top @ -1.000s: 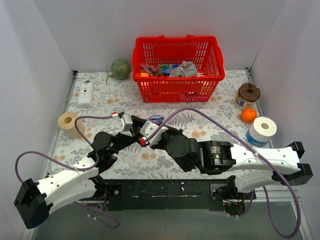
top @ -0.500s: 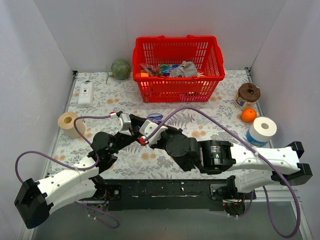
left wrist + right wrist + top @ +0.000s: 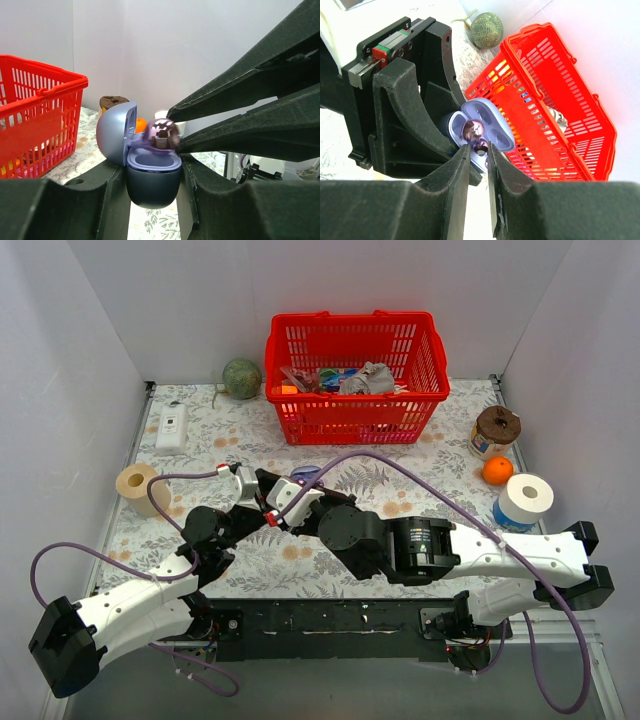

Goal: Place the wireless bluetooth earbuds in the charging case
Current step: Place the earbud in the charging case.

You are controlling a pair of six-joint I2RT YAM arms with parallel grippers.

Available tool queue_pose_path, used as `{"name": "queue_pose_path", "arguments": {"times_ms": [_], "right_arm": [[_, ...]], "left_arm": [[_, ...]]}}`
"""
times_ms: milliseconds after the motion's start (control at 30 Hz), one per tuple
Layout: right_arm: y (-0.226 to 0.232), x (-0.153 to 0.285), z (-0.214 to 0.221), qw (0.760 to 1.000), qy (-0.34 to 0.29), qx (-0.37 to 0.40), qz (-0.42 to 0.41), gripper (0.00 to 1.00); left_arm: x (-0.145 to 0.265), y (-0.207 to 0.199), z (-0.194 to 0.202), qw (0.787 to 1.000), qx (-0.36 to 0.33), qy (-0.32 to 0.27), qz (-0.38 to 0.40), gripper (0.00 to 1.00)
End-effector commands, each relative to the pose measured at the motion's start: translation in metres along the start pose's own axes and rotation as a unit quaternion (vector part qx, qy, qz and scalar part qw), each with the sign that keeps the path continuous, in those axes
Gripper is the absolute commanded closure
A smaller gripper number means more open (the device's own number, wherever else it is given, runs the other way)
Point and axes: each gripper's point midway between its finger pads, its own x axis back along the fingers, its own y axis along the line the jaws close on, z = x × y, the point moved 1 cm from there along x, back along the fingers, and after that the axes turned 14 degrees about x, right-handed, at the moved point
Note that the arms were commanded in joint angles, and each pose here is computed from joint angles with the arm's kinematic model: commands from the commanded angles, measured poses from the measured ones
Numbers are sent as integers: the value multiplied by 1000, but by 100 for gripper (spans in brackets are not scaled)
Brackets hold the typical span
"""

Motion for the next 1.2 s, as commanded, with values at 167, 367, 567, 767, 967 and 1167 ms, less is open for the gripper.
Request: {"name": "queue_pose_path", "arguments": {"times_ms": [167, 367, 567, 767, 967, 1167], "right_arm": [[8, -12, 0, 1000, 14, -13, -25, 71], [9, -10, -2, 999, 10, -22, -35, 71], [-1, 1, -15, 997, -13, -58, -56, 65], [-16, 14, -27, 992, -39, -100, -70, 59], [-67, 35, -30, 963, -102, -241, -63, 59], [-73, 46, -38, 930, -135, -314, -135, 59]], "left_arm": [[5, -23, -23, 998, -4, -50, 42, 100], [7, -23, -23, 997, 8, -57, 42, 100], [10, -22, -25, 997, 16, -69, 39, 100], [11, -22, -29, 996, 16, -77, 36, 100], [17, -29, -36, 994, 17, -99, 51, 100], [25, -40, -34, 991, 5, -106, 82, 100]]}}
